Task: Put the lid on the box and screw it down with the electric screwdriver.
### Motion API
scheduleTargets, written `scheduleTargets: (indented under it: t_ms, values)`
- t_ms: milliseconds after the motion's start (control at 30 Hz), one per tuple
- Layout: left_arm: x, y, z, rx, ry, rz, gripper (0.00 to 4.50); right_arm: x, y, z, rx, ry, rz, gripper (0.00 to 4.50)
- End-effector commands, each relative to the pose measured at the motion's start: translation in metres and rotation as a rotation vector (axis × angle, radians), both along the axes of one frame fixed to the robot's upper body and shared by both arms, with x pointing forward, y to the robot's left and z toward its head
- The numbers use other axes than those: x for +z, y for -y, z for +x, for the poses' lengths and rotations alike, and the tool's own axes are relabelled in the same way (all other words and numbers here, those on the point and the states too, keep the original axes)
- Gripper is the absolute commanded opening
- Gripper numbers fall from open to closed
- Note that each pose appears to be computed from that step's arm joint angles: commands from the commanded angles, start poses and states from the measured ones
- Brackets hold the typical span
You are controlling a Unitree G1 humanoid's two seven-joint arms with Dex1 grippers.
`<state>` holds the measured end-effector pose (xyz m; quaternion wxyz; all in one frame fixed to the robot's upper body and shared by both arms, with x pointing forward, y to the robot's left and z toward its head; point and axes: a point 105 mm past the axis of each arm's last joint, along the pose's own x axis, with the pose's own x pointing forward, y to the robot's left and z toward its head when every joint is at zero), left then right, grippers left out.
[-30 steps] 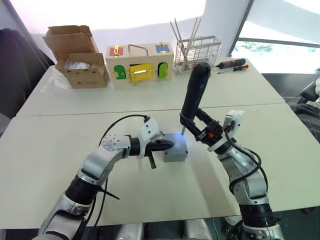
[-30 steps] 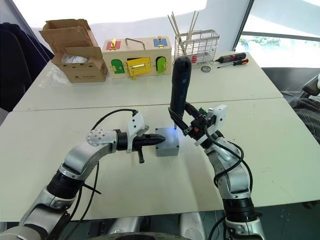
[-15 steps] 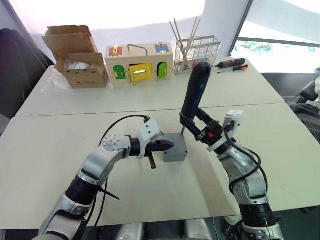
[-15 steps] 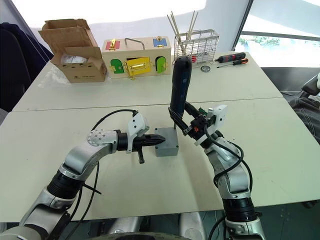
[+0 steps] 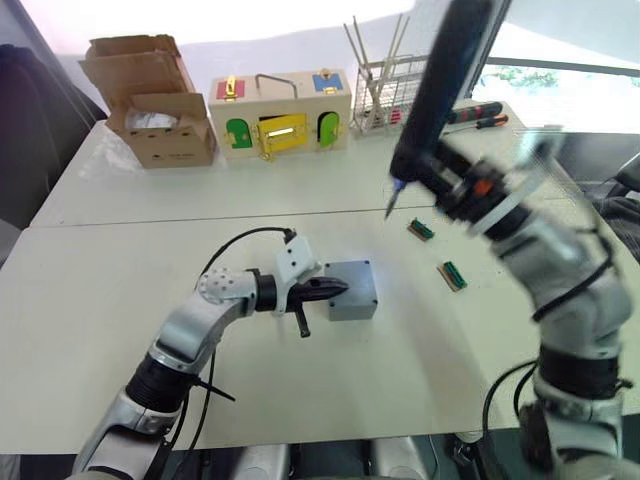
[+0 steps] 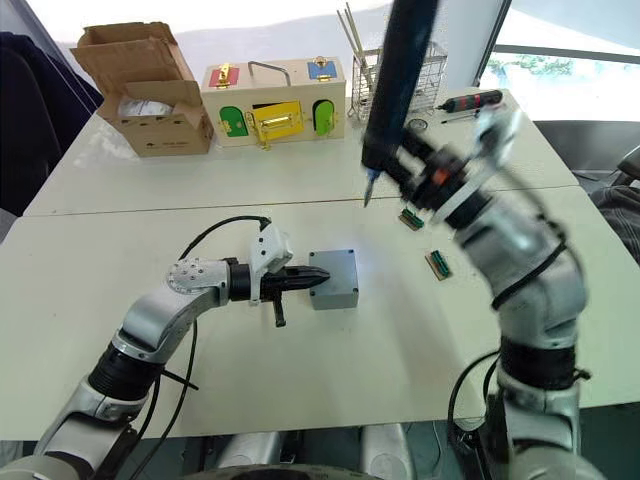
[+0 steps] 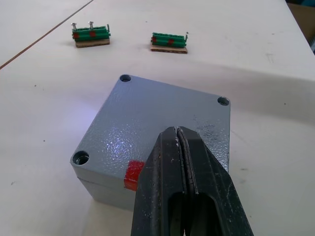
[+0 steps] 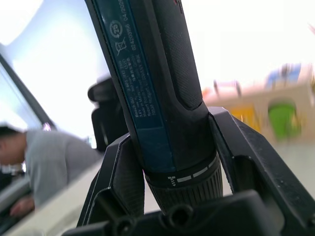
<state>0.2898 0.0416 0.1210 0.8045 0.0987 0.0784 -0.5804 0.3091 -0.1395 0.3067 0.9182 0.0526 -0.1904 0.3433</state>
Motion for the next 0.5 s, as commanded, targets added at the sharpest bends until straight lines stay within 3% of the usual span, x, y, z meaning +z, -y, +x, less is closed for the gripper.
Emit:
scheduleTargets:
  t_ms: [33,100,200,300,400,500]
  values:
    - [0.016,-0.004,0.003,0.03,0.003,-0.066,0.0,0.001,0.014,0.009,-0.104,-0.113,-0.038,1.75]
    - [0.026,-0.005,0.004,0.03,0.01,-0.099,0.0,0.001,0.022,0.014,-0.143,-0.158,-0.068,1.75]
    - [0.051,-0.001,-0.005,-0.021,0.043,-0.137,0.0,-0.014,0.068,0.03,-0.33,-0.274,-0.217,1.75]
    - [0.051,0.0,-0.027,-0.122,0.064,-0.068,0.0,-0.026,0.109,0.031,-0.456,-0.362,-0.384,1.75]
    - [0.053,0.001,-0.043,-0.174,0.074,-0.038,0.0,-0.05,0.147,0.024,-0.5,-0.591,-0.441,1.75]
    - [0.054,0.009,-0.048,-0.18,0.093,-0.034,0.0,-0.091,0.176,0.011,-0.481,-0.907,-0.366,1.75]
